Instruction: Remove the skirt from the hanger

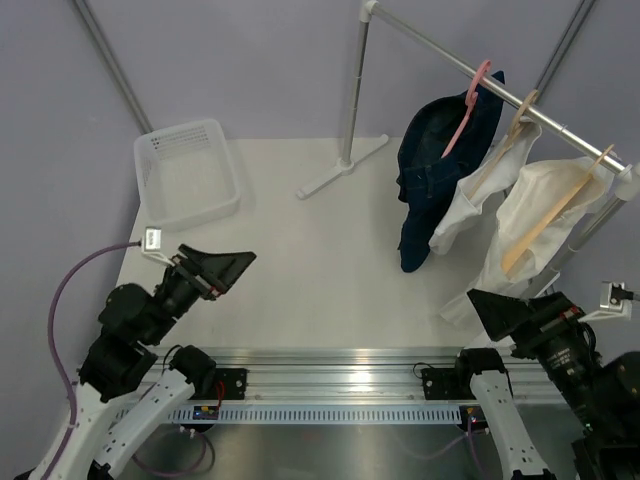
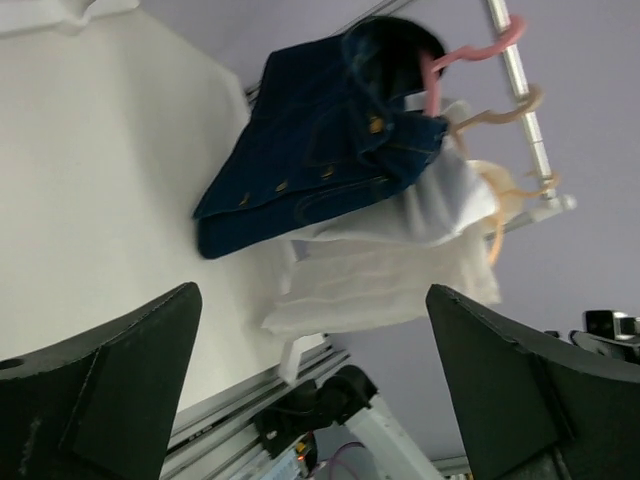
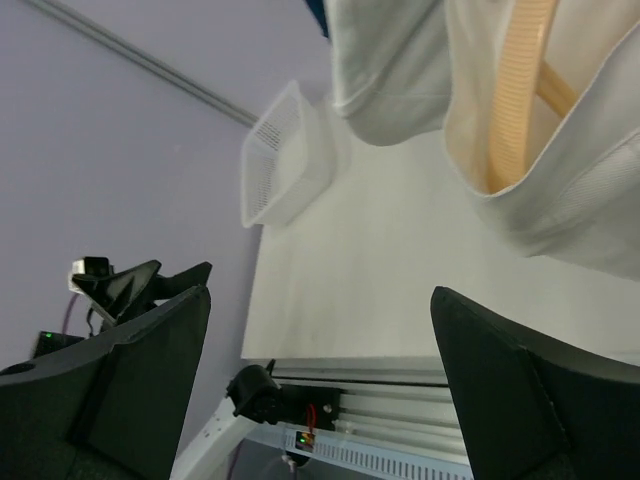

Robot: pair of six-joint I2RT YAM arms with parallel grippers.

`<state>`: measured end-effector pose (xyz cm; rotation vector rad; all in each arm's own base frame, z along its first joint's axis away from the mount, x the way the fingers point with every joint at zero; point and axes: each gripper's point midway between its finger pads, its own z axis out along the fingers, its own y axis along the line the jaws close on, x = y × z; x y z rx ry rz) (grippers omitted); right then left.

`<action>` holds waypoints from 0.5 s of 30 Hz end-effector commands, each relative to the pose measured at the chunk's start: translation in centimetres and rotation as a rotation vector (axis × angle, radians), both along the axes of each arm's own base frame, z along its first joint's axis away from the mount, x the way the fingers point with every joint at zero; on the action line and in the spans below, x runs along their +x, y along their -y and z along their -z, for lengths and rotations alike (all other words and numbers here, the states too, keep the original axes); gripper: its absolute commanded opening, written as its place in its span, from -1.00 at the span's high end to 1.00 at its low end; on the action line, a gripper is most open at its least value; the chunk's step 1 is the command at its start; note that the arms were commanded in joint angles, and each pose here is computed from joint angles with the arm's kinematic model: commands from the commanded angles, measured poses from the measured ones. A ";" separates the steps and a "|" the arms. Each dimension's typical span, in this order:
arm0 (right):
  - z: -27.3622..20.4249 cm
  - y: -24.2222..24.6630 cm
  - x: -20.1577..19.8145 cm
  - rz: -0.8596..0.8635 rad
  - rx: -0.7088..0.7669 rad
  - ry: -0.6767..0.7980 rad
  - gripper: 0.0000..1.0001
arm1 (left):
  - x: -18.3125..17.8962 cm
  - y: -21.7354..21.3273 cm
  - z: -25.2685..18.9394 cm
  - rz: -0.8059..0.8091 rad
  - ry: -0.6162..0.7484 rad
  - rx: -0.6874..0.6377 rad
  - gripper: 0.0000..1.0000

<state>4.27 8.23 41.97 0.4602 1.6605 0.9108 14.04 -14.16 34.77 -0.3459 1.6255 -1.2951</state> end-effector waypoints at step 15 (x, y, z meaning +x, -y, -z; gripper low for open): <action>13.6 -3.6 0.5 -0.373 -0.084 -0.767 -0.99 | 8.1 7.1 -4.9 0.058 -0.118 0.504 -0.89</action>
